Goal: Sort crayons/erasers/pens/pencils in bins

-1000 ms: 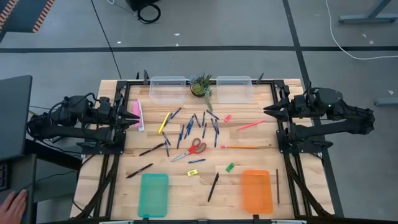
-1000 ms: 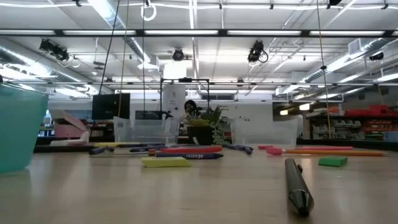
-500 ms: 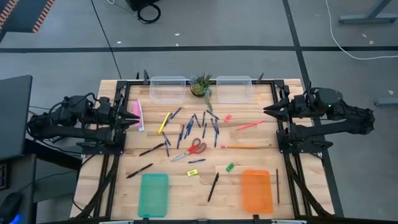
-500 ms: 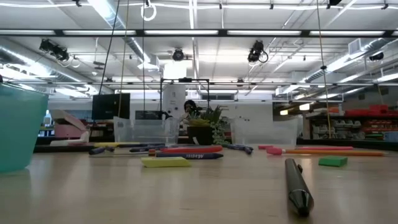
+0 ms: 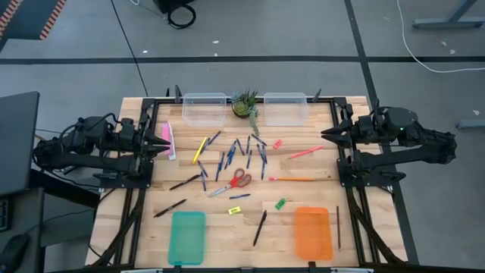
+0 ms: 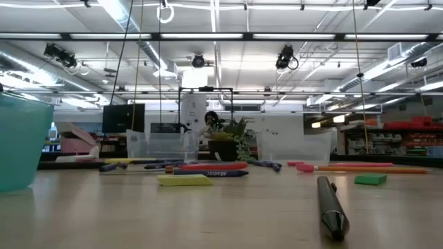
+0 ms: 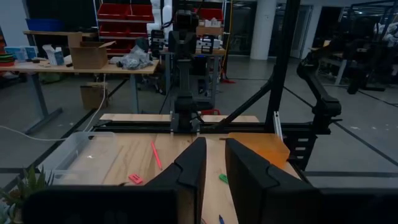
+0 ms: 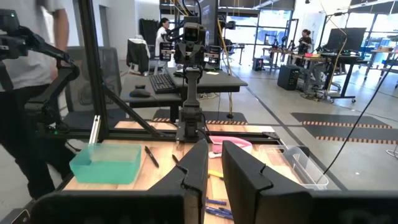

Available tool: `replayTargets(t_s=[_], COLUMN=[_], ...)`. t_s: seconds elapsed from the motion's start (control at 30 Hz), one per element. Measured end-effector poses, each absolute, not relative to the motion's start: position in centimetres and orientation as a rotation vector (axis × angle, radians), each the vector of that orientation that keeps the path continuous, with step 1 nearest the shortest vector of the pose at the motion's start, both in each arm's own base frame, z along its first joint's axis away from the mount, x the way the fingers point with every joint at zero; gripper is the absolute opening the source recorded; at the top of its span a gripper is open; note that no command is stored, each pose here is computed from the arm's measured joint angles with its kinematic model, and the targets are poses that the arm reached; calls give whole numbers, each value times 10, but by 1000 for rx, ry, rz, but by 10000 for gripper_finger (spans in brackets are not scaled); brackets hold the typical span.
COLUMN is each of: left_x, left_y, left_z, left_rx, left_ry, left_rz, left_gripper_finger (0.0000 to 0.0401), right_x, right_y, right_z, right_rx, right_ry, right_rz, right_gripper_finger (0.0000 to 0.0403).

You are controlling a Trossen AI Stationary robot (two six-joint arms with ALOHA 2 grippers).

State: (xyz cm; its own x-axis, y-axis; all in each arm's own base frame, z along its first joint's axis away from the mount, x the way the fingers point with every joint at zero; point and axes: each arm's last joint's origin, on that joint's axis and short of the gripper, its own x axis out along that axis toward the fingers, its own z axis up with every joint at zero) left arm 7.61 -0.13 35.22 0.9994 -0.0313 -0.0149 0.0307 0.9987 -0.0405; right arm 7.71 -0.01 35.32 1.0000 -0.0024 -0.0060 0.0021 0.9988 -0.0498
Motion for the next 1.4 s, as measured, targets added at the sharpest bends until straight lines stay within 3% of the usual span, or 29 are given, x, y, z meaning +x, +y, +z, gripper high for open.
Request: replayTargets(t_s=[0.8,1.1,1.4], left_x=[76,82,121], left_y=[-1,-1,4], left_z=[356,371,396], left_rx=[-47,-278,-370], left_ry=[-23,-170,-192], left_rz=[-32,-47,123], left_gripper_finger=[69,67,41], right_x=[77,77,77], right_y=[0,0,0], right_z=[353,353,353], right_rx=[-50,-50,-50], right_ry=[6,6,6], right_rz=[-2,-3,-2], right_gripper_finger=[55,55,55])
